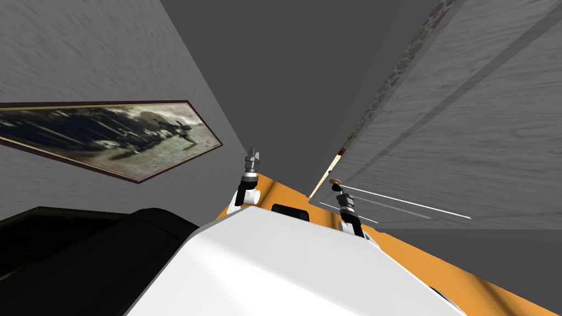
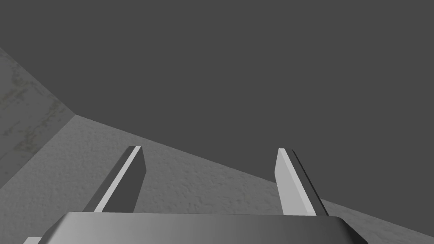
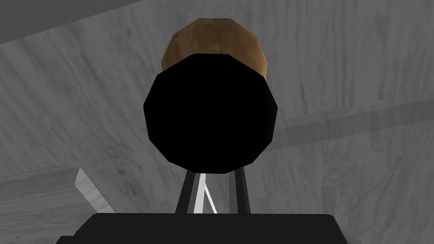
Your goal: Pull the door open
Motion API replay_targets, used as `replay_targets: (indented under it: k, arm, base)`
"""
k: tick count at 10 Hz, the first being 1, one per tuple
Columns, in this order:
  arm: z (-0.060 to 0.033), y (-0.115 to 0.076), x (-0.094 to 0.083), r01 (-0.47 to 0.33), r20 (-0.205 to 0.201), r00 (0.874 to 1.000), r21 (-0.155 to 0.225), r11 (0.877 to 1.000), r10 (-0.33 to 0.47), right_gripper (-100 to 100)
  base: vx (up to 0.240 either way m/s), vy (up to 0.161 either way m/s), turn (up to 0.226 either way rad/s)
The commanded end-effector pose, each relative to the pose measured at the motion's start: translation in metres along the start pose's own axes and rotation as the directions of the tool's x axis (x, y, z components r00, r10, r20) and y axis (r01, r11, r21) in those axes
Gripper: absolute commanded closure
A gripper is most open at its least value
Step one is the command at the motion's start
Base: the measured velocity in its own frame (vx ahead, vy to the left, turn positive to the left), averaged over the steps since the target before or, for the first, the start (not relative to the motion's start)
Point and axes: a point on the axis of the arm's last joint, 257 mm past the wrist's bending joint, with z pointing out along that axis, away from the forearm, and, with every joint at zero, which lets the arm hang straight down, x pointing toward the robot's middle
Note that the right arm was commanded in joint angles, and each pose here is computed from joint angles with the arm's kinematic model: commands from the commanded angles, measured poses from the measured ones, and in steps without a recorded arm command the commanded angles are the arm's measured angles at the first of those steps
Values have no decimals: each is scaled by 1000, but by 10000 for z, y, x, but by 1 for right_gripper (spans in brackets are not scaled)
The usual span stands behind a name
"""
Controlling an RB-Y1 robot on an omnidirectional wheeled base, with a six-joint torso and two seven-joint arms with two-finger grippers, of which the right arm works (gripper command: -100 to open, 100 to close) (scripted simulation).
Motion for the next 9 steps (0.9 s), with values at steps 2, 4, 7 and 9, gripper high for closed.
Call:
replay_targets:
  k: [2,4,7,9]
  arm:
    - [61,9,159,-92,-19,996,-12,996,91,100]
    - [27,-46,7,-136,20,991,1,991,135,-100]
    - [53,-54,48,-229,30,973,-8,973,229,-100]
    - [76,-61,85,-312,38,949,-16,950,312,-100]
  base:
    - [-44,-22,71]
    - [-75,-43,72]
    - [-76,-14,15]
    - [-109,10,86]
